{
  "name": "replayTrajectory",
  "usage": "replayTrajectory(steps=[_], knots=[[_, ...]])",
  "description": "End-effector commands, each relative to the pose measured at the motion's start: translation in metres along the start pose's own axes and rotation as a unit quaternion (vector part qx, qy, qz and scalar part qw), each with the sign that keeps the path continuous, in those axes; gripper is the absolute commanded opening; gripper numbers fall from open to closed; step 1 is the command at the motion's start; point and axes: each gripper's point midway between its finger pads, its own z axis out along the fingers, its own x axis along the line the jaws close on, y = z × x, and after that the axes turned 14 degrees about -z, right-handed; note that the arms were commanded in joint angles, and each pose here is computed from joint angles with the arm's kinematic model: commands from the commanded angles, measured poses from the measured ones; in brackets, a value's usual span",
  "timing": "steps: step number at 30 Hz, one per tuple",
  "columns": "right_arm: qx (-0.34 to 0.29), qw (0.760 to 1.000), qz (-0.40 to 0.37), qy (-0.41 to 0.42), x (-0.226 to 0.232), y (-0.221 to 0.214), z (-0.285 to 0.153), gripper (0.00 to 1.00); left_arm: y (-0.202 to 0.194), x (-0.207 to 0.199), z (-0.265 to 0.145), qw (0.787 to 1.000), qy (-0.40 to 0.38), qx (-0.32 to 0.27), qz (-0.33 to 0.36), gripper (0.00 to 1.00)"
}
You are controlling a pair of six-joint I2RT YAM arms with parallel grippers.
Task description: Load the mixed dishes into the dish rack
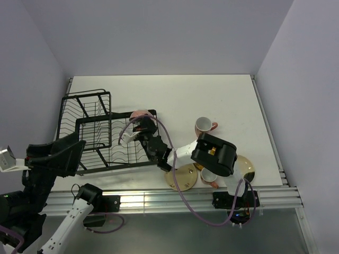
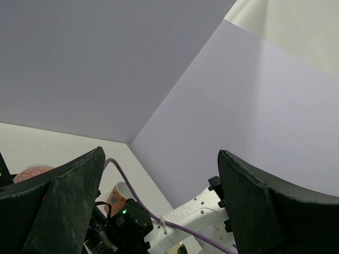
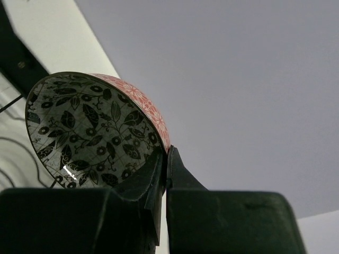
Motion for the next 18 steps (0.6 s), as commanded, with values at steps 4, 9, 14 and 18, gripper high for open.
replayTrajectory(steps=[4, 9, 14, 18], knots=[[-0.029, 0.998, 0.031, -0.051, -0.003, 0.008, 0.003, 0.00, 0.009, -0.010, -0.004, 1.000, -0.015, -0.018, 0.010, 0.94], [-0.031, 0.997, 0.003, -0.073, 0.004, 0.012, 0.008, 0.00, 0.010, -0.011, -0.005, 1.000, -0.018, -0.020, 0.009, 0.95], [-0.033, 0.995, -0.013, -0.092, 0.004, 0.011, 0.012, 0.00, 0.009, -0.009, -0.007, 1.000, -0.015, -0.018, 0.015, 0.95], [-0.035, 0.995, -0.023, -0.095, -0.001, 0.008, 0.016, 0.00, 0.009, -0.009, -0.008, 1.000, -0.016, -0.019, 0.017, 0.95]])
